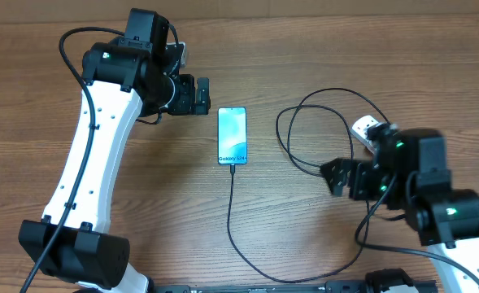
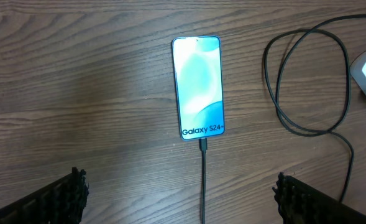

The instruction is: Plug charger to phone and switch on socket

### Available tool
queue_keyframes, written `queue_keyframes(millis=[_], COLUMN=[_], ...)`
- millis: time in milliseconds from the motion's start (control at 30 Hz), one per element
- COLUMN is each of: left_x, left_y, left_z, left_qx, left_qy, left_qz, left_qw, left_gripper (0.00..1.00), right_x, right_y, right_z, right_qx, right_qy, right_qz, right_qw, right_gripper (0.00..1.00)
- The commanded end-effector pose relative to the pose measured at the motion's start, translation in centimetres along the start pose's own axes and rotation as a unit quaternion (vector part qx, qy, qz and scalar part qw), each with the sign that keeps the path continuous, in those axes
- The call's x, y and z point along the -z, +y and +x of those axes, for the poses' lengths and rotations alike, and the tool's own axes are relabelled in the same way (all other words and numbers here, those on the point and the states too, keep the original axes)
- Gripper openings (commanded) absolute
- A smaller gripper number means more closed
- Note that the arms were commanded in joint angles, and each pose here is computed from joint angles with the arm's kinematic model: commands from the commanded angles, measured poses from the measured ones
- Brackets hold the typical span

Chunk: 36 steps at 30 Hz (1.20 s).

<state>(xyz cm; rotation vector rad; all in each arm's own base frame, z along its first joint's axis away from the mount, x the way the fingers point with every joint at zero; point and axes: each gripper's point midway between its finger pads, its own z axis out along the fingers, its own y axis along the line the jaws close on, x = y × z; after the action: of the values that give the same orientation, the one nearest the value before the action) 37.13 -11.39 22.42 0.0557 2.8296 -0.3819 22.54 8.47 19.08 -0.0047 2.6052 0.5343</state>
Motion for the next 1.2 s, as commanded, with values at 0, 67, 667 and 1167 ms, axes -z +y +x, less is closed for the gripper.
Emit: queue_keyframes(millis=[0, 67, 667, 1167], left_x=[1.2, 1.2, 1.2, 1.2], left_y=[-0.3, -0.3, -0.3, -0.3], left_z=[-0.3, -0.3, -0.3, -0.3], left_qx=[-0.001, -0.001, -0.001, -0.001], left_qy=[-0.018, -0.018, -0.018, -0.018], left_qz=[0.001, 0.001, 0.001, 0.001], left_qw=[1.000, 1.000, 1.000, 1.000], left_gripper=[1.00, 1.00, 1.00, 1.00], right_x=[-0.3, -0.5, -2.8, 1.3], right_y=[0.9, 0.8, -0.5, 1.6], right_z=[1.0, 1.2, 2.5, -4.7], right_qx=[0.001, -0.001, -0.025, 0.139], right_qy=[0.013, 0.019, 0.089, -0.264], right_qz=[-0.027, -0.025, -0.001, -0.043], right_qw=[1.000, 0.999, 0.996, 0.953], right_gripper=[1.00, 1.00, 1.00, 1.00])
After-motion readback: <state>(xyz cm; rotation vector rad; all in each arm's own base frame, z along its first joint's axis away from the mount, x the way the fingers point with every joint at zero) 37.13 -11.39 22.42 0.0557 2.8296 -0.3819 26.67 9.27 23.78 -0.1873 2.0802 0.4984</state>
